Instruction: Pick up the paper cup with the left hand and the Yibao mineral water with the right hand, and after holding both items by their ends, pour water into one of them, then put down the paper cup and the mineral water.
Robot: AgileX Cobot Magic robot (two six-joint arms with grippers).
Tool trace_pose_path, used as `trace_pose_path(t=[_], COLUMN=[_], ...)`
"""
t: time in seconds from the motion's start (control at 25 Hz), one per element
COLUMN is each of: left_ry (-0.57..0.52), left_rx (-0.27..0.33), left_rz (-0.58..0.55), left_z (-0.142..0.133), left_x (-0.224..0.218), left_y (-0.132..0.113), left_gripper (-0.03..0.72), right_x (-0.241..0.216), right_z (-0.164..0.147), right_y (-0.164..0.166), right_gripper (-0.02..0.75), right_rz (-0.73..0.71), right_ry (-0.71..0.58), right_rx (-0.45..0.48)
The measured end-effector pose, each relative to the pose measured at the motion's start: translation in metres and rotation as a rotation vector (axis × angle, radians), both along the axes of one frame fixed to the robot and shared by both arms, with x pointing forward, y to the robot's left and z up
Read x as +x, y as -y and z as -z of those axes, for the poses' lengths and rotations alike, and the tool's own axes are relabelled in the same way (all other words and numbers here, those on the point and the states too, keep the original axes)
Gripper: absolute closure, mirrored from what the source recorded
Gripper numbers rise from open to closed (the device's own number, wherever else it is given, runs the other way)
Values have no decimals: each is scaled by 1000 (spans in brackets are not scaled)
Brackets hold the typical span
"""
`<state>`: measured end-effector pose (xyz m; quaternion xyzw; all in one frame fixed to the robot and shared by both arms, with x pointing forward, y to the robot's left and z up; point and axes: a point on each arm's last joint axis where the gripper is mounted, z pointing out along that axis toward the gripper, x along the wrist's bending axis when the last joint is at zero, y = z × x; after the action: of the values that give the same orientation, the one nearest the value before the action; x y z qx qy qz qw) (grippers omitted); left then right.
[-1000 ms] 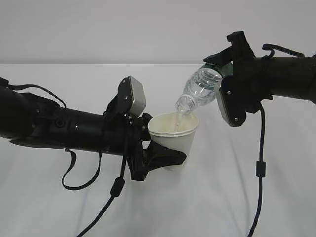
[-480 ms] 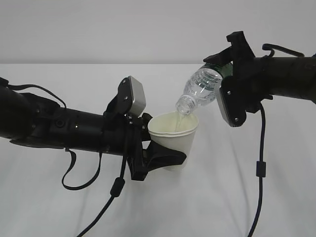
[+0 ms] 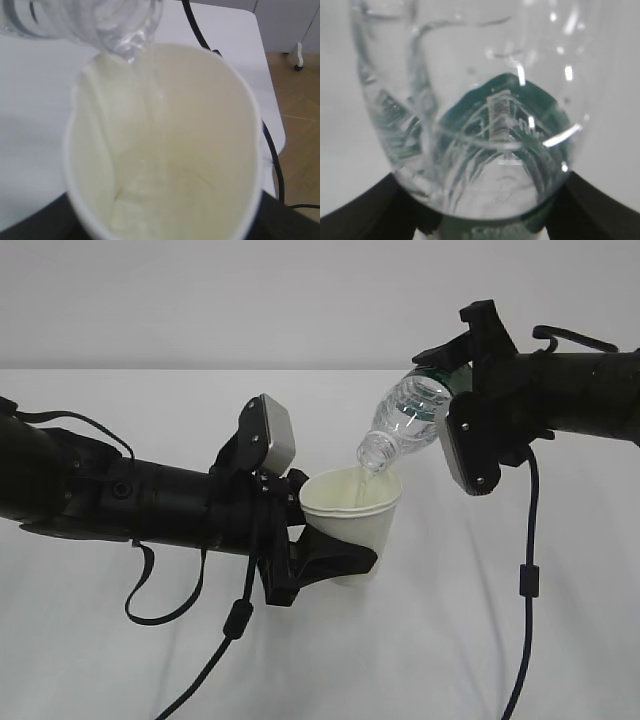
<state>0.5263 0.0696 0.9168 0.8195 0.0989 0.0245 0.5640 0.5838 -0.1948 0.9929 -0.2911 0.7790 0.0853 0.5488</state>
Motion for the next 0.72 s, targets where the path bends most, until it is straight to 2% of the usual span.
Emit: trace_pose_path(t=[0.4, 0.72], left_ry=[0, -3], left_rx=[0, 7], left_rz=[0, -23], left_z=[0, 1], left_x=[0, 2], left_y=[0, -1], left_gripper=[267, 267], right_x=[0, 1], right_z=[0, -1], right_y=[0, 1], right_gripper=[230, 230], right_rz=[-1, 50], right_ry=[0, -36], right_rx=[-2, 83])
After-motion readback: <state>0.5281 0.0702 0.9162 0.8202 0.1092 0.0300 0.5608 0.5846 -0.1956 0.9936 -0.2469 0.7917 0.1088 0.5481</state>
